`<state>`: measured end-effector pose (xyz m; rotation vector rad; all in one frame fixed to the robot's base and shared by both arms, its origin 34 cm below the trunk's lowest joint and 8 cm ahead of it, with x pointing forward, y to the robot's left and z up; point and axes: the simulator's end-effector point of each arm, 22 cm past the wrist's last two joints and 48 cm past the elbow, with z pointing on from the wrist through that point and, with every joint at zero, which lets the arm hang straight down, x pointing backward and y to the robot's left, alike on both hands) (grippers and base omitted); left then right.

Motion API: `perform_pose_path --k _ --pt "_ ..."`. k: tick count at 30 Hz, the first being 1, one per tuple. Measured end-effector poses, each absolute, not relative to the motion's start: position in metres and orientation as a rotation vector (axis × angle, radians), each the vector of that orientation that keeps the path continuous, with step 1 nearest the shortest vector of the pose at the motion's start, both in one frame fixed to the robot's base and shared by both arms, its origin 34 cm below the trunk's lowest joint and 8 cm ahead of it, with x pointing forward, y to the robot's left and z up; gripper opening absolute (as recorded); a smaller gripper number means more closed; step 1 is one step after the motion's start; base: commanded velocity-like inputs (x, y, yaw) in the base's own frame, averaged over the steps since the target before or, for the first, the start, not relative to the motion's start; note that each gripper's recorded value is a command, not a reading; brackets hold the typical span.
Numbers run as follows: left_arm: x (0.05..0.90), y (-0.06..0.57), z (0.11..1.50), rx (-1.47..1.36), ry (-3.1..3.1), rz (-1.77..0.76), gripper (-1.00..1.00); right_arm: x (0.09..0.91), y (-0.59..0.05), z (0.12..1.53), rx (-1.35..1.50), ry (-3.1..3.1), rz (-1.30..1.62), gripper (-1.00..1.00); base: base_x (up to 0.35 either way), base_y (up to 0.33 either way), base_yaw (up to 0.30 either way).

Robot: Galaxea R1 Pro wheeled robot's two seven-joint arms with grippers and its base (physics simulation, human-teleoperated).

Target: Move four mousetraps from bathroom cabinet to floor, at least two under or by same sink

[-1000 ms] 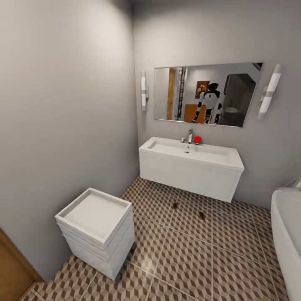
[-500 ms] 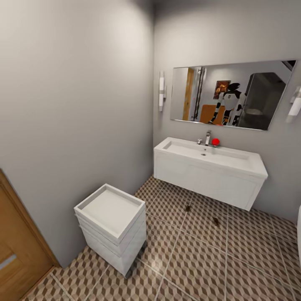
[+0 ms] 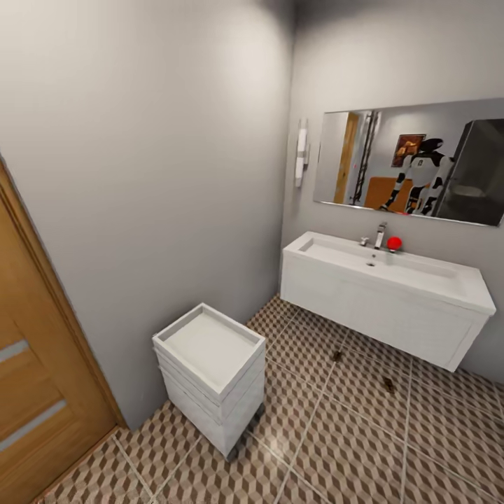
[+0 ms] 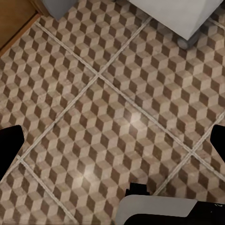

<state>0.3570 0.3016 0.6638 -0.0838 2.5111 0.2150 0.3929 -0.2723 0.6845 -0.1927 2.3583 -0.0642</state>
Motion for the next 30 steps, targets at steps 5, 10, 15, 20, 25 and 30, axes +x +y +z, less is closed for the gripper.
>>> perform_pose_path --k 5,10,15,20,25,30 --pt "0.357 0.3016 0.6638 -0.083 2.511 0.215 1.0 0.3929 -0.2726 0.6845 -0.193 2.358 -0.065 1.0 0.0 0.0 0.243" --pt "0.357 0.3018 0.6638 -0.083 2.511 0.215 1.0 0.3929 -0.2724 0.6845 -0.193 2.358 -0.064 1.0 0.0 0.0 0.211" --pt "0.357 0.3015 0.6638 -0.083 2.511 0.215 1.0 0.3929 -0.2724 0.6845 -0.193 2.358 -0.065 1.0 0.0 0.0 0.237" --pt "0.357 0.3015 0.6638 -0.083 2.511 0.215 1.0 0.393 -0.2725 0.6845 -0.192 2.358 -0.065 1.0 0.0 0.0 0.273" --pt "0.3568 0.3015 0.6638 -0.084 2.511 0.215 1.0 0.393 -0.2725 0.6845 -0.193 2.358 -0.065 1.0 0.0 0.0 0.287" --pt "0.3568 0.3014 0.6637 -0.083 2.512 0.215 1.0 0.393 -0.2726 0.6845 -0.192 2.358 -0.066 1.0 0.0 0.0 0.288"
